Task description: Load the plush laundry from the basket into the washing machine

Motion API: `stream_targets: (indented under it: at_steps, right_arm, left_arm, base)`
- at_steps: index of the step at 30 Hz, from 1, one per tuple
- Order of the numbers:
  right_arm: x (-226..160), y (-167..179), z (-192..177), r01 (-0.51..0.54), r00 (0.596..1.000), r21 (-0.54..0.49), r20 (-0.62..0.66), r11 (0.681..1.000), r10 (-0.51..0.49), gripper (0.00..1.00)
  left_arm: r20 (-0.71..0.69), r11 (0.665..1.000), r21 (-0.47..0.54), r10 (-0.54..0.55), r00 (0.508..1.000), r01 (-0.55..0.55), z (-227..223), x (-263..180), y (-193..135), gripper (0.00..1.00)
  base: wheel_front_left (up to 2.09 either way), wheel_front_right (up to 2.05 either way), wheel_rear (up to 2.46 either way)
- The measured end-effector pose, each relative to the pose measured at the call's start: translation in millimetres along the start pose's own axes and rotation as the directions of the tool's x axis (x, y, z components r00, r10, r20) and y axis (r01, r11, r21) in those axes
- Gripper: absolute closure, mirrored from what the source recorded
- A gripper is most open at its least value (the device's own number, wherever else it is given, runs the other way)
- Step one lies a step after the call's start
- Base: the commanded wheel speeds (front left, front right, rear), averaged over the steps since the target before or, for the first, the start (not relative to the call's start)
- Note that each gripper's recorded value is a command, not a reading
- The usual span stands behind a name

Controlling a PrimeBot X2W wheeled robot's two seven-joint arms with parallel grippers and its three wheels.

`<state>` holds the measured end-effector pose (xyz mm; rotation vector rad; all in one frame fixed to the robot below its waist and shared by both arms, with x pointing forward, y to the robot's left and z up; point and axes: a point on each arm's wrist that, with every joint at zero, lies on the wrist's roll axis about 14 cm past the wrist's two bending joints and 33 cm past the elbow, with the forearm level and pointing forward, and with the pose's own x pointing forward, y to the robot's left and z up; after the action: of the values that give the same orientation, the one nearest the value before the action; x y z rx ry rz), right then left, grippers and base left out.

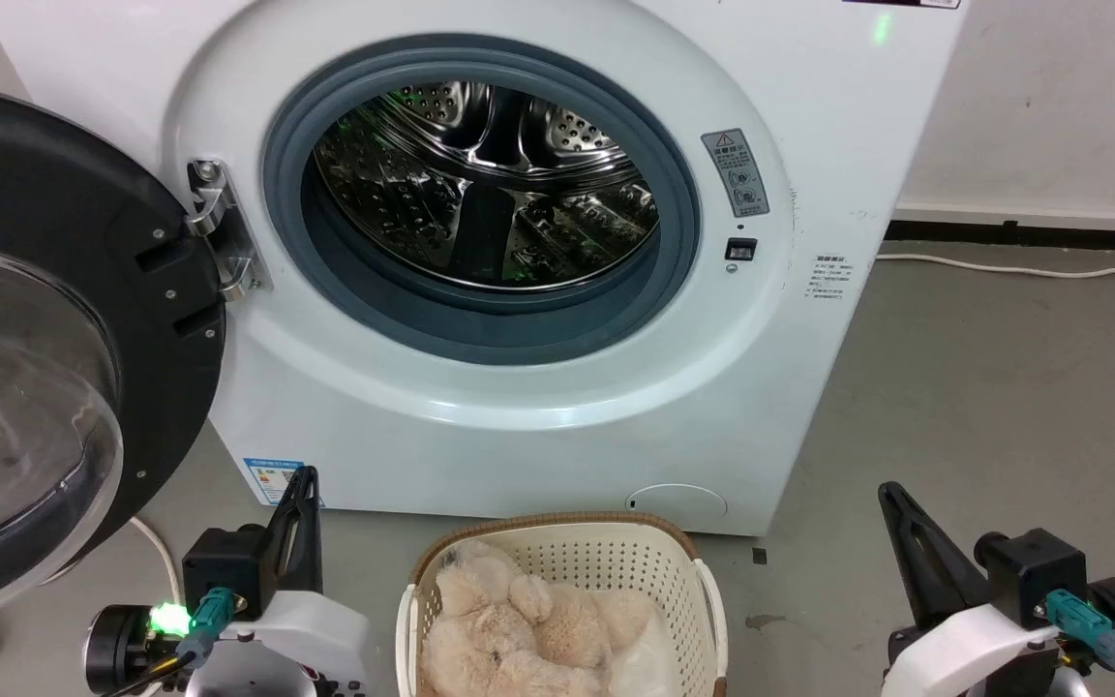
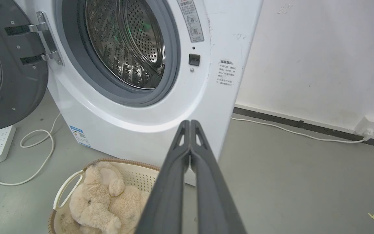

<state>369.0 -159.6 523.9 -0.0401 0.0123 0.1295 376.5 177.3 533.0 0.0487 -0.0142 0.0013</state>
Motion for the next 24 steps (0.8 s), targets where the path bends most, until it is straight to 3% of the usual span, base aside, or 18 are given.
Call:
stream_targets:
  at_steps: [1,2,24]
  right_arm:
    - [0.0,0.1,0.0,0.000,1.000,0.000,0.000,1.000,0.000,1.00]
    - [0.0,0.1,0.0,0.000,1.000,0.000,0.000,1.000,0.000,0.00]
    - [-4.5,-1.6,-5.9,0.007,1.000,0.043,-0.008,0.999,-0.007,0.00]
  left_arm:
    - [0.000,1.000,0.000,0.000,1.000,0.000,0.0,0.0,0.0,1.00]
    - [0.000,1.000,0.000,0.000,1.000,0.000,0.0,0.0,0.0,0.00]
    - [0.001,0.999,-0.036,-0.027,1.000,0.027,-2.3,0.8,-11.7,0.00]
  base:
    - [0.00,0.00,0.00]
    - [0.00,0.00,0.00]
    - [0.00,0.00,0.00]
